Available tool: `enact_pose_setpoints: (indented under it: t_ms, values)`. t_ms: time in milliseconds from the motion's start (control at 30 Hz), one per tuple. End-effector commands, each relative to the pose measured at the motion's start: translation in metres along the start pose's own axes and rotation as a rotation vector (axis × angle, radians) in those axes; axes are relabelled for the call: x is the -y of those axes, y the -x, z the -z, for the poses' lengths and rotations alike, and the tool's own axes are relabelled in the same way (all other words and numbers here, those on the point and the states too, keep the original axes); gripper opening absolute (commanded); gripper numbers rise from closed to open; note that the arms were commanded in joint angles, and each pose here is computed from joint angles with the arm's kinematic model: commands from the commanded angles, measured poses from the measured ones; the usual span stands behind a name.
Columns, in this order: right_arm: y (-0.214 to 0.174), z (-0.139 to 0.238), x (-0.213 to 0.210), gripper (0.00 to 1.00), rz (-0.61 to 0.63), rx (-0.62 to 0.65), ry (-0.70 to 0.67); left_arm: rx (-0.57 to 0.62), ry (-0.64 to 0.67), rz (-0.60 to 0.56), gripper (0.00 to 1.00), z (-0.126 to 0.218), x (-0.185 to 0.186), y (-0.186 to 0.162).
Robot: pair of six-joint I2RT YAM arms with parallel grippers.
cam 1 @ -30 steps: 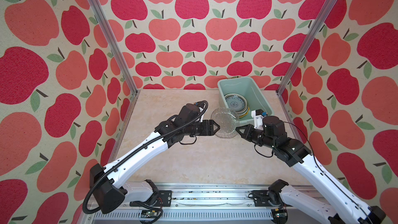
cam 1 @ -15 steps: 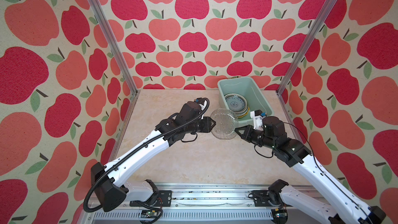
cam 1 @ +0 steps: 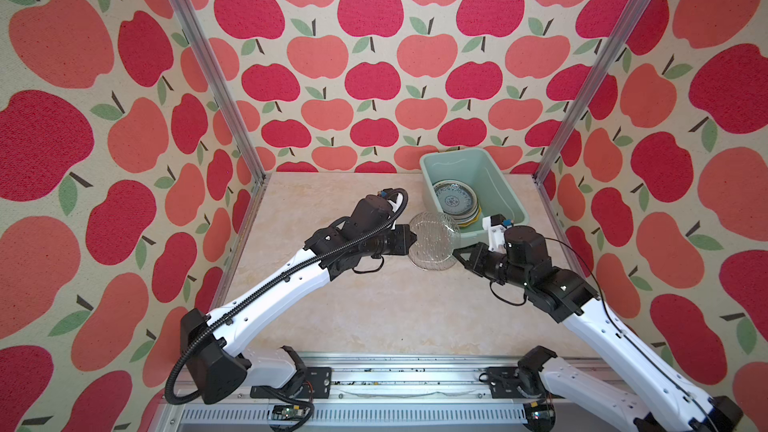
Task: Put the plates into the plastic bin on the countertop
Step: 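Lift the oval plate upright with the right gripper while the left grips its edge, then carry the oval plate over the bin with the right gripper while the left releases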
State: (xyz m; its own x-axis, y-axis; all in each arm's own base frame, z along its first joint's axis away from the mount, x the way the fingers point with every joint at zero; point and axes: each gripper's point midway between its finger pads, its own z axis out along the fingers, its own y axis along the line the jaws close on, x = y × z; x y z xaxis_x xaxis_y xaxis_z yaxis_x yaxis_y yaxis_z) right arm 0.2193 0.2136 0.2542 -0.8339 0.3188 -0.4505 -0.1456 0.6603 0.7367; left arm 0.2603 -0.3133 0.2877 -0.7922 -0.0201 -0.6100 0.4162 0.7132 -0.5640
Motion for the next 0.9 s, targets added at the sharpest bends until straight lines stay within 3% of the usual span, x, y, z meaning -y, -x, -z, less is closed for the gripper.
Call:
enact_pose_setpoints:
  t_ms: [0, 100, 333, 567, 867]
  values:
    - [0.002, 0.004, -0.015, 0.19, 0.025, 0.011, 0.064, 0.017, 0.02, -0.008, 0.0, 0.004, -0.001, 0.003]
    - [0.004, 0.005, -0.022, 0.36, 0.051, 0.023, 0.098, 0.011, 0.014, -0.009, 0.0, 0.004, 0.0, 0.002]
    - [0.012, 0.012, -0.03, 0.56, 0.125, 0.084, 0.158, 0.001, -0.01, 0.003, 0.0, 0.007, 0.005, 0.002]
    - [0.019, 0.015, -0.035, 0.53, 0.201, 0.125, 0.216, -0.065, -0.073, 0.06, 0.0, 0.006, 0.019, -0.004]
    - [0.027, 0.018, -0.032, 0.32, 0.194, 0.154, 0.273, -0.121, -0.117, 0.12, 0.0, 0.008, 0.028, -0.01]
